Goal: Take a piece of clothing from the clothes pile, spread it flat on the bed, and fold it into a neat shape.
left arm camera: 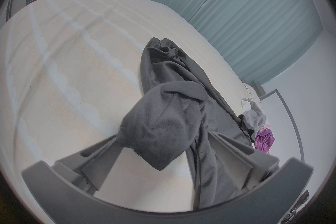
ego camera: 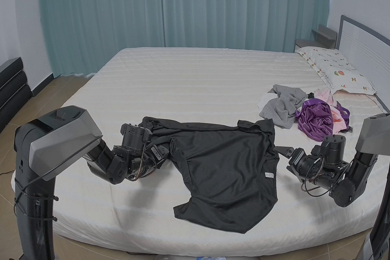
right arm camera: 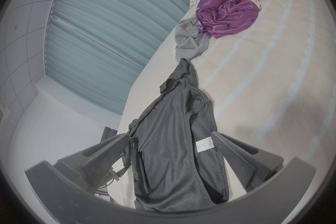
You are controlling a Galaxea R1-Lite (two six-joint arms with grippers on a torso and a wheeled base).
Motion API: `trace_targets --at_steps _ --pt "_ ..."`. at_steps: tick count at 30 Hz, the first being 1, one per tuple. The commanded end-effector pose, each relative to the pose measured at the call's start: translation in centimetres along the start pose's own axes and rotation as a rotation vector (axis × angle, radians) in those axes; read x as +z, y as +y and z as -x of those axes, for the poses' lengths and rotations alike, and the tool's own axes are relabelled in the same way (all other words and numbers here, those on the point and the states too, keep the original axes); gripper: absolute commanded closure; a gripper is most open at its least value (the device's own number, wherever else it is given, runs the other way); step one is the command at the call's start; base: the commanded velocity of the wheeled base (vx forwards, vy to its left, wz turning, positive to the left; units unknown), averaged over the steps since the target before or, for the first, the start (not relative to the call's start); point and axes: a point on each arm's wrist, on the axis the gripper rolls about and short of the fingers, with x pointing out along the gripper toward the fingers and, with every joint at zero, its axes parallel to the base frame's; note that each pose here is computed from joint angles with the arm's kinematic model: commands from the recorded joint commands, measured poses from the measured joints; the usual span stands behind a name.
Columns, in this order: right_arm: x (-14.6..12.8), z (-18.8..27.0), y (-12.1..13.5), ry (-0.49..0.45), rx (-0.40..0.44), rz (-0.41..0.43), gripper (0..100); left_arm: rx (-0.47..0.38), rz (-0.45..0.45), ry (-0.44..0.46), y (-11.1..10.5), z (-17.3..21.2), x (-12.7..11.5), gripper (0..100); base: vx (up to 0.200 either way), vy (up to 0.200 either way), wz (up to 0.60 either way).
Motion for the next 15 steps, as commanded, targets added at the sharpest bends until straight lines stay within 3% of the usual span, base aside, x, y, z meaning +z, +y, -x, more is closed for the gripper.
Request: trace_targets --at_steps 1,6,15 --pt "-0.1 -0.1 -0.1 0.005 -0.005 0.001 0 0.018 0.002 0.005 0.5 -0.8 -0.2 100 0.000 0.000 0.00" --pt "-0.1 0.0 -0.1 0.006 -0.005 0.001 0 0.056 0.008 -0.017 1.1 -0.3 0.0 100 0.000 0.000 0.00" --pt "-1.1 0.4 0.2 0.039 -0.005 0.012 0 0.080 0.038 -0.053 2.6 6.3 2.1 100 0.000 0.000 0.00"
